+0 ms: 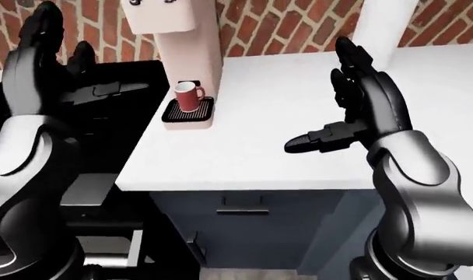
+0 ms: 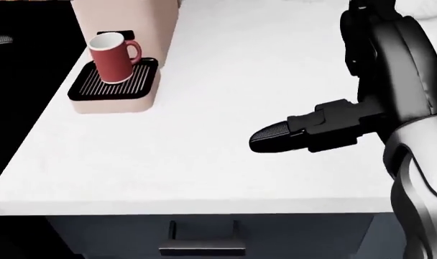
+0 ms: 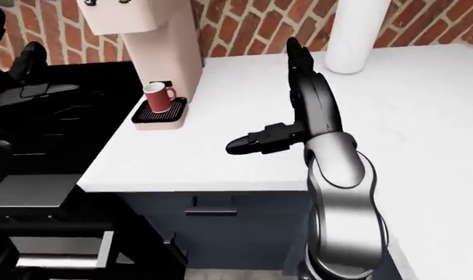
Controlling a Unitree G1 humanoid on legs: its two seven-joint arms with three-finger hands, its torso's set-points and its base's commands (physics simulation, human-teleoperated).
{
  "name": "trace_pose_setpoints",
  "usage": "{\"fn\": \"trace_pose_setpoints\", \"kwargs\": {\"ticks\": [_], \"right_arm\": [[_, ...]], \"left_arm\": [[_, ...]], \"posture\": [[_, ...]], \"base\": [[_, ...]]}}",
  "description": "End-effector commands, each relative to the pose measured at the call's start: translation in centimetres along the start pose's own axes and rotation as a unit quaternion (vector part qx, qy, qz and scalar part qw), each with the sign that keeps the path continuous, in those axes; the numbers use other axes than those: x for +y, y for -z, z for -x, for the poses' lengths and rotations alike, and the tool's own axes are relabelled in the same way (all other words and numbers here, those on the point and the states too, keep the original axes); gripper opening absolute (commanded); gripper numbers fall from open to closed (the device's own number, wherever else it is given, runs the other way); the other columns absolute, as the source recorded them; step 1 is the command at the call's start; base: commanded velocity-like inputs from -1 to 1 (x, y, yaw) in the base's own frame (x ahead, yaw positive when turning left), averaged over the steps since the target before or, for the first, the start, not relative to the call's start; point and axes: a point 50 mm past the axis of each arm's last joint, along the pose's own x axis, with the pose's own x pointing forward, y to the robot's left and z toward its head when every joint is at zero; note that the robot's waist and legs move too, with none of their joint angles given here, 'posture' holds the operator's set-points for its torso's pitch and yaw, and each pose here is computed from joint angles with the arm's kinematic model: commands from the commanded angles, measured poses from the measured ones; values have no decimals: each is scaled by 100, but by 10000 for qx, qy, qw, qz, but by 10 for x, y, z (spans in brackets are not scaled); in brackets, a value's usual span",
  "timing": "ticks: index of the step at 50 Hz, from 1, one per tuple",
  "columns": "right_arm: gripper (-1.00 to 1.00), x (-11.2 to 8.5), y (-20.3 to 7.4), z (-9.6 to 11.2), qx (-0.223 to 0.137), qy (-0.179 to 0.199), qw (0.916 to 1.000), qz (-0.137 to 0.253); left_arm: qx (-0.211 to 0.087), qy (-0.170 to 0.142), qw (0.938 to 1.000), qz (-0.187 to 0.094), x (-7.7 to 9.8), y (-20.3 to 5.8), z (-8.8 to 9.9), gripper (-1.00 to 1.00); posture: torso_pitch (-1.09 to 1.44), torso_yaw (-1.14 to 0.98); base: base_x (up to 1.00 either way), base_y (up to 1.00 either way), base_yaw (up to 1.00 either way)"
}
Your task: Press the button on the coffee machine to serve coffee.
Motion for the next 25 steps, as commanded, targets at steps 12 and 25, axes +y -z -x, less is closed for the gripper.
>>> {"fn": "trace_pose_setpoints", "kwargs": {"ticks": [12,25], "right_arm": [[100,-3,-8,3,-295,95,9995,72],[100,-4,-9,5,-318,98,9994,54]], "left_arm": [[-117,166,9998,39,-6,-3,0,100],[-92,207,9997,29,-7,-1,1,100]], "posture": [[0,0],[0,0]], "base": [[0,10,0],[-1,58,0]]}}
